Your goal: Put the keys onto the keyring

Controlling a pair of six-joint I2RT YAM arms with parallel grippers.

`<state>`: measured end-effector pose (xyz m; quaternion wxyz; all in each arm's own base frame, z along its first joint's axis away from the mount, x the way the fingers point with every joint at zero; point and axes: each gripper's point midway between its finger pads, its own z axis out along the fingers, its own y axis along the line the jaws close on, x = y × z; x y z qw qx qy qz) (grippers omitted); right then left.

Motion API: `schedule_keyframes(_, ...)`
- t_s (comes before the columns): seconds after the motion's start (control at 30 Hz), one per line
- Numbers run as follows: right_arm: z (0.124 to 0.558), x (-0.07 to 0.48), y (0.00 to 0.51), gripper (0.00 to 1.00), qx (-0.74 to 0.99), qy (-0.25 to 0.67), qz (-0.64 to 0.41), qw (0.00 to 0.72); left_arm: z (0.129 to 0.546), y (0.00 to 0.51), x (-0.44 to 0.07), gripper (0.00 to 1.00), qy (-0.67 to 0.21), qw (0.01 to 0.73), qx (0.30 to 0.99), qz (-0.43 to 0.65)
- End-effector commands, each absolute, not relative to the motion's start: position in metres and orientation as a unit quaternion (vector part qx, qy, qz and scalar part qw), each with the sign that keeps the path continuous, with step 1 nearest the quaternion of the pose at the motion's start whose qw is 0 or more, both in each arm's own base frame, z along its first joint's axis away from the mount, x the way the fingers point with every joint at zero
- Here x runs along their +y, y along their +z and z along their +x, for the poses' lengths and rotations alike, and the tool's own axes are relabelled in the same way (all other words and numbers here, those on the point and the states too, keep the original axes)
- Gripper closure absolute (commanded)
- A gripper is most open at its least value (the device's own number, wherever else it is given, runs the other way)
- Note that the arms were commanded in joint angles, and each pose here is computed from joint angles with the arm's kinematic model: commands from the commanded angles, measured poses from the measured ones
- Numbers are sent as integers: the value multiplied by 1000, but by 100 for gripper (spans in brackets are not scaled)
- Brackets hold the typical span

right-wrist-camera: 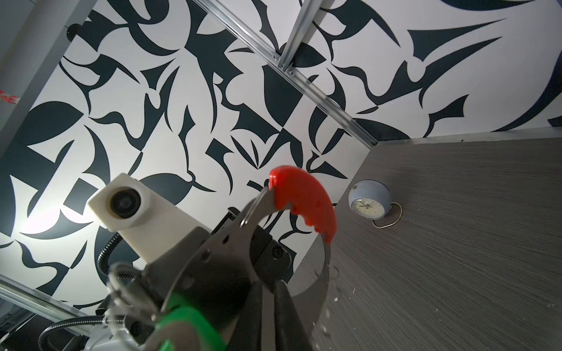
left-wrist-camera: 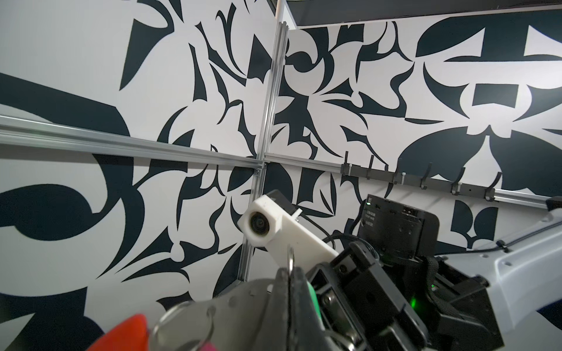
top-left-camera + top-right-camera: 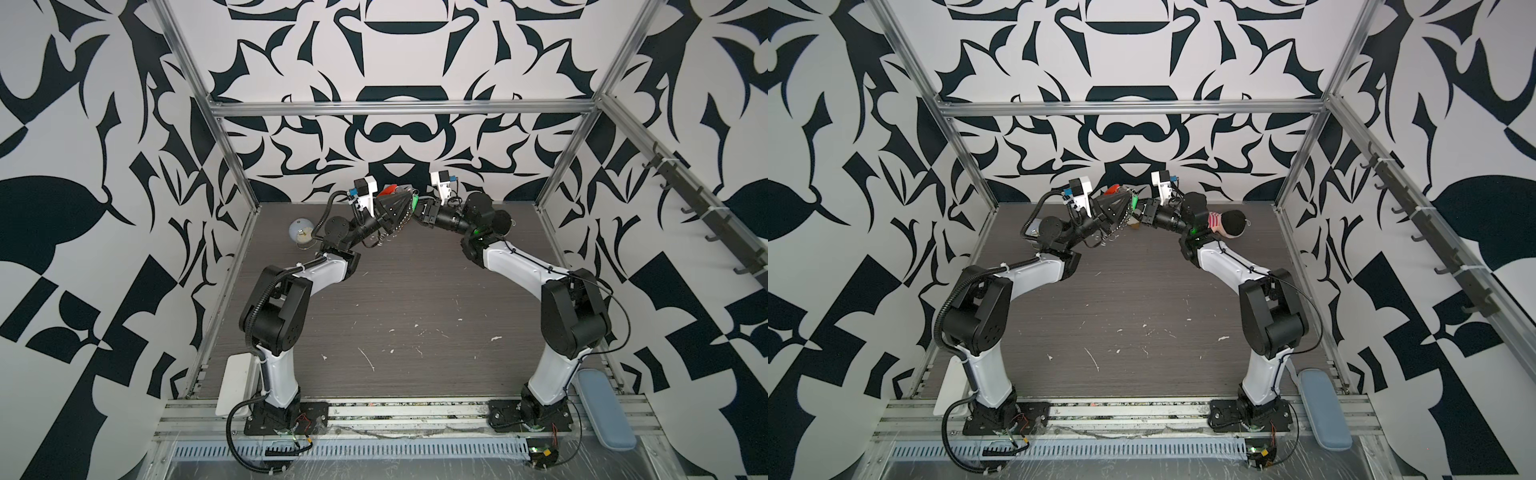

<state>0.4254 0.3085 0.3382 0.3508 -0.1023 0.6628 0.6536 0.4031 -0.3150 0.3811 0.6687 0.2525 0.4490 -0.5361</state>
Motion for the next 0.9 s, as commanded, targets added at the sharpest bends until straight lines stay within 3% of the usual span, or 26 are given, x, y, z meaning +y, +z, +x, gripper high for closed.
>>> schedule_keyframes(0.0, 413, 293, 384, 84, 628, 650, -136, 407, 398, 402, -312, 100, -530, 696, 412, 254)
schedule_keyframes(0.5, 418, 249, 396, 74, 661, 574, -135, 464, 392, 405, -316, 100, -551, 677, 409, 266)
schedule_keyframes(0.87, 406, 248, 424, 66, 630, 579, -168, 490, 391, 406, -318, 100, -557, 671, 409, 269)
